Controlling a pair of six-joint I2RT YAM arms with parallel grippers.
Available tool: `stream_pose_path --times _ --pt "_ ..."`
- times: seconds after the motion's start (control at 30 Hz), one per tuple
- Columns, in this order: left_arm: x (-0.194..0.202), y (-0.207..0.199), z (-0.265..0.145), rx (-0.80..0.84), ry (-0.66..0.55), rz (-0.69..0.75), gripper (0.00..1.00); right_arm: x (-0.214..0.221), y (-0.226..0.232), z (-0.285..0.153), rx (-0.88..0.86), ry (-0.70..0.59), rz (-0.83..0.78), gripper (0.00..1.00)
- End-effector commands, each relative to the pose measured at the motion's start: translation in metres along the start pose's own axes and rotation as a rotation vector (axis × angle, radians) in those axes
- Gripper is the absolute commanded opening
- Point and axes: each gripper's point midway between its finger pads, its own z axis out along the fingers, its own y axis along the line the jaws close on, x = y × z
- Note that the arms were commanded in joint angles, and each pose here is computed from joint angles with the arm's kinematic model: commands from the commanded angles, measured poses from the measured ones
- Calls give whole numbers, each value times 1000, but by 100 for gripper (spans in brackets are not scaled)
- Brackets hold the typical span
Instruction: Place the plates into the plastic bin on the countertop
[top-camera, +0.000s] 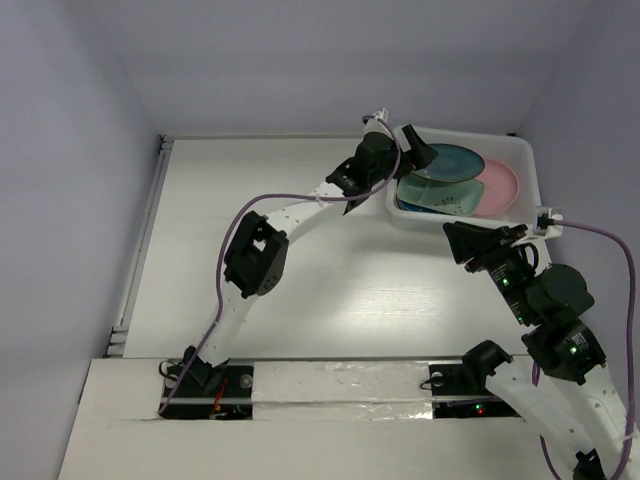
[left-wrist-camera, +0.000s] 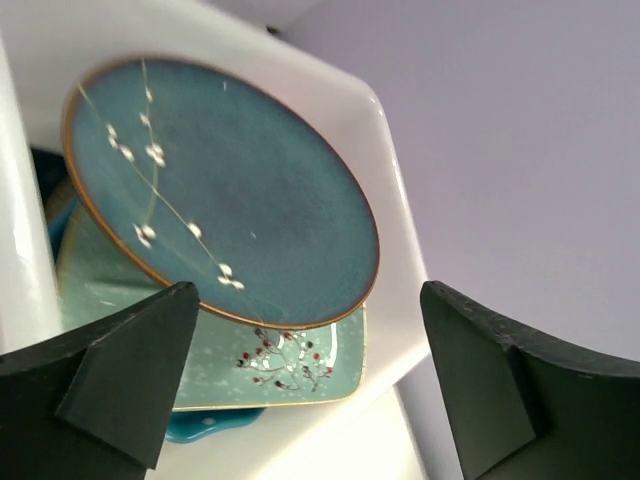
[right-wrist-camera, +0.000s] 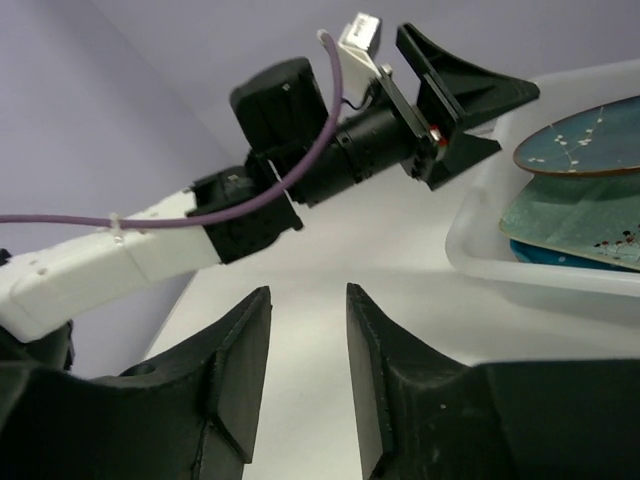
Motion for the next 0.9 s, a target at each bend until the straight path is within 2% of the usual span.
stream_pose_path --times 0.0,0.03,0.13,0.3,0.33,0.37,0.4,0.43,0.47,0.5,0.53,0.57,0.6,0.67,0.73,0.77,0.8,0.83,0.87 --pt "-52 -62 -32 40 -94 160 94 -22 12 -4 -31 -61 11 43" --pt "-56 -59 -33 16 -104 178 99 -22 11 -3 -28 -63 11 50" --pt "-60 -47 -39 -54 -111 240 99 -22 12 -2 -32 -66 17 56" --pt "-59 -39 -54 -109 -106 321 99 -24 10 -2 -15 -72 24 57" --pt "-68 -54 -68 -99 -139 334 99 -27 10 -4 -15 -84 30 57" --pt "-72 -55 -76 -101 -156 361 99 -30 7 -6 -1 -99 36 56" --pt "-61 -45 -83 -109 -151 379 99 -32 6 -7 7 -111 40 55" --pt "-77 -70 -110 -75 -212 382 99 -34 4 -9 13 -123 44 54" --pt "-82 -72 -123 -71 -237 390 99 -39 1 -12 26 -146 52 47" --pt "-66 -57 -134 -83 -226 406 99 -40 0 -14 30 -157 58 43" --pt "-80 -81 -166 -42 -276 399 99 -43 -1 -15 35 -174 60 39" --pt "-82 -81 -180 -34 -294 397 99 -43 -5 -18 46 -190 65 28" --pt "-77 -79 -194 -36 -294 396 99 -43 -7 -19 50 -198 68 21" --pt "-69 -66 -235 -48 -295 381 99 -45 -13 -23 67 -229 80 12" --pt "-63 -45 -277 -75 -305 357 99 -44 -19 -27 76 -255 91 12" --pt "-59 -42 -290 -73 -306 343 99 -44 -21 -29 85 -268 103 15" --pt "-45 -18 -301 -110 -278 338 99 -47 -21 -33 76 -287 114 20" --pt "-56 -27 -328 -78 -330 298 99 -44 -24 -33 81 -290 118 25" --pt "-56 -24 -339 -76 -337 287 99 -44 -24 -34 74 -296 120 38"
